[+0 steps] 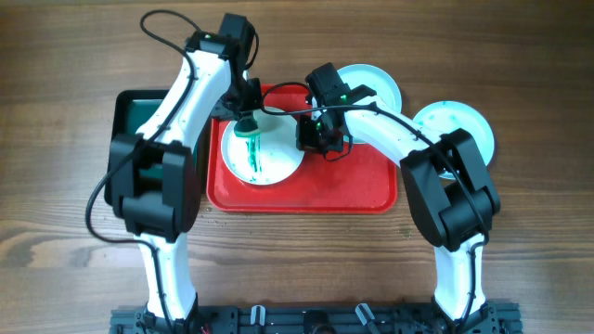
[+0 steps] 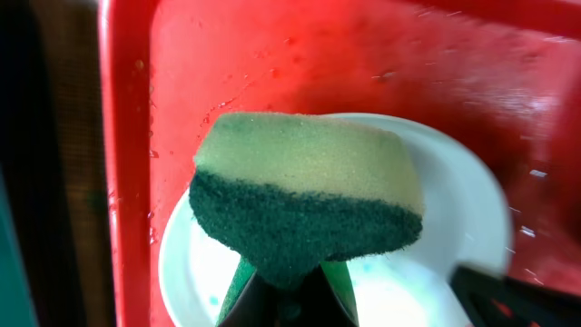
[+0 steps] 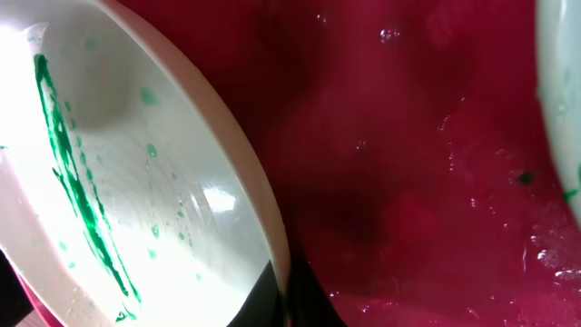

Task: Clean dirty plates on tray and stack at the side
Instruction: 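Scrub the second plate with the sponge in the left gripper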

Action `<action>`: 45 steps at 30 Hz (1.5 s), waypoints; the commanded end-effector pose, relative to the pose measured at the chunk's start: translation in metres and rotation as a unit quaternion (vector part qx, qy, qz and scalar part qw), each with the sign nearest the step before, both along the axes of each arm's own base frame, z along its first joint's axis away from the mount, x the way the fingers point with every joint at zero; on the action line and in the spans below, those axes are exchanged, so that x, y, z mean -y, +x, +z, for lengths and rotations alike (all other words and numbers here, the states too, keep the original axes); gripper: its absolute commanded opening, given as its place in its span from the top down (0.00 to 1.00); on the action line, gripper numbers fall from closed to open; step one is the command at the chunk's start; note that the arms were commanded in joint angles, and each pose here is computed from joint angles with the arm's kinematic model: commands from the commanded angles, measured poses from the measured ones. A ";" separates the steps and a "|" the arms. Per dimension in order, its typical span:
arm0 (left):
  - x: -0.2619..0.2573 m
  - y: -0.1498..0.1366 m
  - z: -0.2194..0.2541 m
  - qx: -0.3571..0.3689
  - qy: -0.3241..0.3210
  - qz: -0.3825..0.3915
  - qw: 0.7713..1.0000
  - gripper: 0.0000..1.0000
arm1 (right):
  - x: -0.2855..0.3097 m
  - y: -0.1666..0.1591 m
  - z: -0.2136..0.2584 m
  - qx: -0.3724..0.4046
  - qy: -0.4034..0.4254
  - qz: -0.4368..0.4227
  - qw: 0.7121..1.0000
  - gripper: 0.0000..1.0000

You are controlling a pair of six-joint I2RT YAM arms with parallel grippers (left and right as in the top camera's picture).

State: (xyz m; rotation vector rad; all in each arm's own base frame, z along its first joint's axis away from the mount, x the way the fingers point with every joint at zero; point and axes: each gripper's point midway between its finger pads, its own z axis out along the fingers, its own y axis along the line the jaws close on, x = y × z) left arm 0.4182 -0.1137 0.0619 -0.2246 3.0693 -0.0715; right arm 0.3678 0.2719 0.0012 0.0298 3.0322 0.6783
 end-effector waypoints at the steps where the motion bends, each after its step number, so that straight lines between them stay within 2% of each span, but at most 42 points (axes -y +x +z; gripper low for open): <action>1: -0.010 -0.002 -0.027 -0.026 0.029 -0.023 0.999 0.96 | 0.007 -0.002 -0.016 -0.004 -0.019 0.009 1.000 0.96; 5: -0.012 -0.008 -0.050 -0.055 0.037 -0.079 0.995 0.96 | 0.005 0.001 -0.015 0.006 -0.016 0.017 1.000 0.96; 10: 0.015 -0.033 -0.070 -0.099 -0.038 -0.179 0.978 0.96 | 0.004 0.004 -0.014 0.012 -0.013 0.018 1.000 0.96; 13: 0.053 -0.067 -0.064 -0.135 -0.158 -0.254 0.945 0.96 | 0.004 0.004 -0.014 0.014 -0.013 0.021 1.000 0.96; 15: 0.063 -0.083 -0.057 -0.155 -0.190 -0.283 0.927 0.96 | 0.004 0.004 -0.014 0.014 -0.013 0.021 1.000 0.96; 18: 0.061 -0.098 -0.053 -0.178 -0.188 -0.312 0.914 0.96 | 0.004 0.004 -0.014 0.015 -0.013 0.023 1.000 0.96; 19: 0.056 -0.097 -0.055 -0.180 -0.172 -0.309 0.918 0.96 | 0.004 0.004 -0.014 0.015 -0.013 0.025 0.999 0.96; 21: 0.032 -0.083 -0.066 -0.175 -0.088 -0.271 0.942 0.96 | 0.004 0.003 -0.014 0.016 -0.013 0.026 0.999 0.96; 22: -0.004 -0.060 -0.074 -0.150 0.031 -0.212 0.965 0.96 | 0.004 0.003 -0.014 0.016 -0.013 0.026 0.999 0.96; 24: -0.043 -0.036 -0.071 -0.108 0.162 -0.125 0.973 0.96 | 0.004 0.003 -0.014 0.016 -0.013 0.026 0.999 0.96; 25: -0.057 -0.030 -0.067 -0.090 0.206 -0.090 0.970 0.96 | 0.004 0.004 -0.014 0.016 -0.013 0.026 0.999 0.96; 27: -0.067 -0.023 -0.063 -0.070 0.242 -0.056 0.966 0.96 | 0.004 0.004 -0.014 0.016 -0.013 0.026 0.999 0.96; 30: -0.066 -0.014 -0.064 -0.048 0.240 -0.043 0.969 0.96 | 0.004 0.004 -0.014 0.017 -0.013 0.028 0.999 0.96; 35: -0.058 0.010 -0.067 0.006 0.224 -0.018 0.974 0.96 | 0.004 0.004 -0.014 0.017 -0.013 0.029 0.999 0.96; 39: -0.033 0.019 -0.074 0.021 0.156 -0.019 0.987 0.96 | 0.003 0.004 -0.014 0.018 -0.013 0.029 0.999 0.96; 42: 0.018 0.020 -0.080 0.019 0.029 -0.112 0.993 0.96 | 0.003 0.004 -0.014 0.019 -0.012 0.029 0.999 0.96; 45: 0.058 0.015 -0.077 0.023 -0.069 -0.196 0.978 0.96 | 0.003 0.004 -0.014 0.019 -0.012 0.030 0.999 0.96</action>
